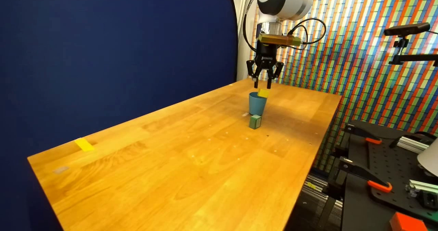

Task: Put the yellow box in the cup

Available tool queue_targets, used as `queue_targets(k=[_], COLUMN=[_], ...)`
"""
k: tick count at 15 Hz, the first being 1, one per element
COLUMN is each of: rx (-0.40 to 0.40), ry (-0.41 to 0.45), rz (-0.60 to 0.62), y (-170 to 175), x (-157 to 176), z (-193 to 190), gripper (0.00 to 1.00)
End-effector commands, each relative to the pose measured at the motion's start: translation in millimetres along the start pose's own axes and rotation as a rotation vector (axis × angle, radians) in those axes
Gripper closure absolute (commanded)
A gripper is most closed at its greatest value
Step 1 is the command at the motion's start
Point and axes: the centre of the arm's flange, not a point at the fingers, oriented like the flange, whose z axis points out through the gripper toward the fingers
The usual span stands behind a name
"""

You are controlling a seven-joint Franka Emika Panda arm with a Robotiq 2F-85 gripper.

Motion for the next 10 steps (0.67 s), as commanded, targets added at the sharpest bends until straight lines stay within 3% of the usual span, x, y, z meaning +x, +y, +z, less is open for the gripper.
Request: queue_targets(k=[1, 3, 5, 7, 8, 10], rx=[0.037, 0.053, 0.062, 0.102, 0.045, 0.065], ry=[0.055, 0.059, 0.057, 0.035, 0.038, 0.038], rz=[0.049, 0.028, -0.006, -0.124, -0.051, -0.096], y=[13.6, 13.5, 11.3, 8.9, 2.3, -0.7], x=[-11.5, -10.8, -11.3, -13.4, -4.6, -6.9], z=[-13.8, -17.1, -22.1, -28.7, -14.3, -19.2], gripper=[0.14, 0.01, 0.00, 0.00, 0.00, 0.00])
